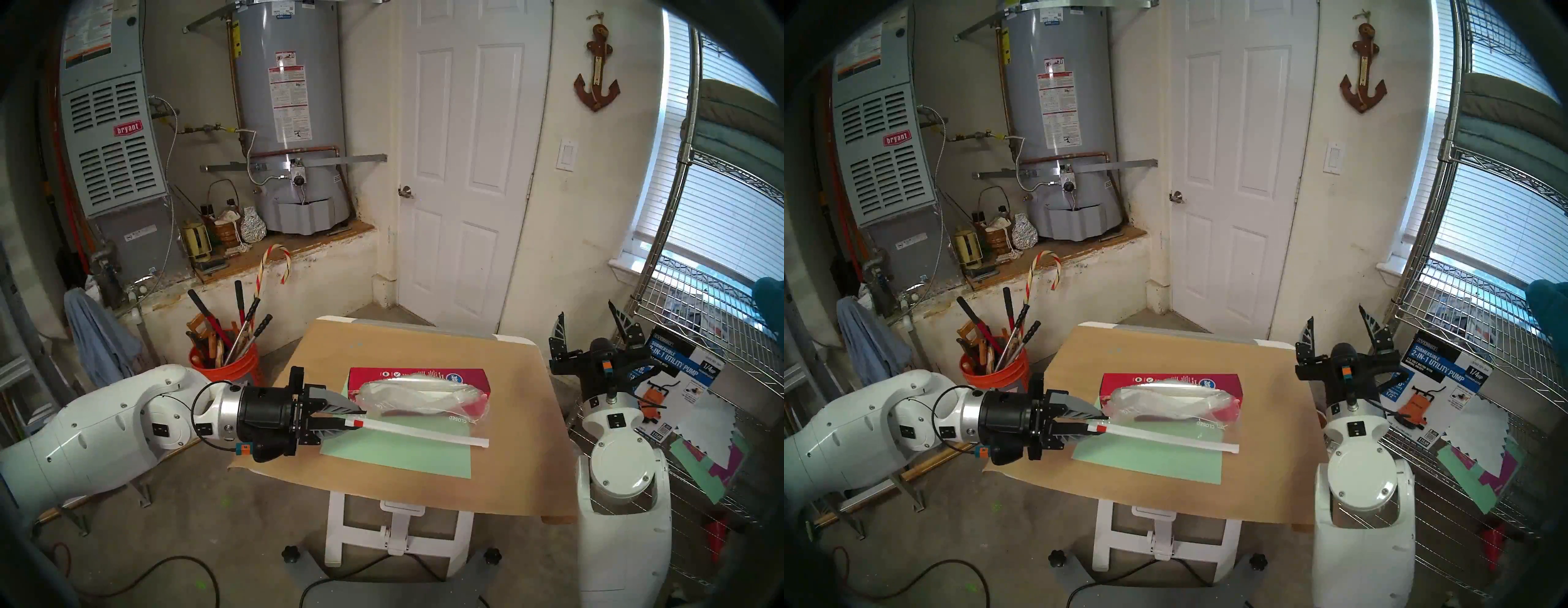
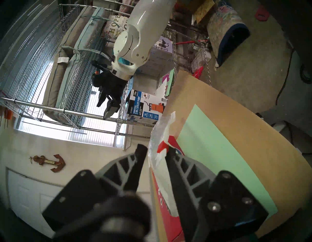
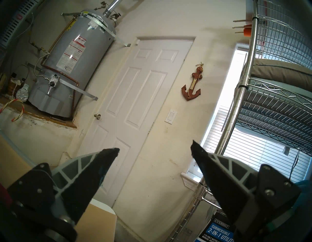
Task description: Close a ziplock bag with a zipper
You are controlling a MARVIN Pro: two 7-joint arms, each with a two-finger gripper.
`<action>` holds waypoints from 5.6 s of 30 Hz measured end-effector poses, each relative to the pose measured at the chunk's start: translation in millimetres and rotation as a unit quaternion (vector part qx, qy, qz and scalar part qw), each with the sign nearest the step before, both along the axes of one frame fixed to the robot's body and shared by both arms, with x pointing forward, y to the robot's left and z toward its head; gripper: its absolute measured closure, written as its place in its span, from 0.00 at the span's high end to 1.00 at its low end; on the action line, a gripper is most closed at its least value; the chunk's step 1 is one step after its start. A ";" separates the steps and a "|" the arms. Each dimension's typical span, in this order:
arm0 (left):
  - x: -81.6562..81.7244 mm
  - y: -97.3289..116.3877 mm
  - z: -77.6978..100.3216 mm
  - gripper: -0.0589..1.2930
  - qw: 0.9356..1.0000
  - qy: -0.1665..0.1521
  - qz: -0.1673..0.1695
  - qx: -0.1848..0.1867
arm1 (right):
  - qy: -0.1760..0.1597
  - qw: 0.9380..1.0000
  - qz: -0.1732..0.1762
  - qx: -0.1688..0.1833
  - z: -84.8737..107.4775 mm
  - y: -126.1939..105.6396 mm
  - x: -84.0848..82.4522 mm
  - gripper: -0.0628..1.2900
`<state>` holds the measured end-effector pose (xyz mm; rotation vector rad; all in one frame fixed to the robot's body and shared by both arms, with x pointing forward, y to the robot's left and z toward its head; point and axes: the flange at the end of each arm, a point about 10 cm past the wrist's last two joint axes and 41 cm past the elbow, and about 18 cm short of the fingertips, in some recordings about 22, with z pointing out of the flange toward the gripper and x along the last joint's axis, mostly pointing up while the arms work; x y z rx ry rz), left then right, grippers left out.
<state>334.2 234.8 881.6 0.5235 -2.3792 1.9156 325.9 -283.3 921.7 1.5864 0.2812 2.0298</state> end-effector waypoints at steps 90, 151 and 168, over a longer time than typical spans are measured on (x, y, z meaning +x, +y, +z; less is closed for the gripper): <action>2.4 -8.9 20.6 0.03 0.995 0.081 0.030 -0.045 | 0.000 1.000 0.000 0.000 0.1 0.0 0.0 0.96; 50.2 -12.5 49.2 0.03 0.832 0.507 0.074 -0.211 | 0.043 0.957 0.274 -0.080 71.6 53.0 -41.5 0.96; 49.5 -15.0 46.6 0.03 0.815 0.533 0.074 -0.217 | 0.145 0.891 0.419 -0.101 75.0 104.3 -42.4 0.95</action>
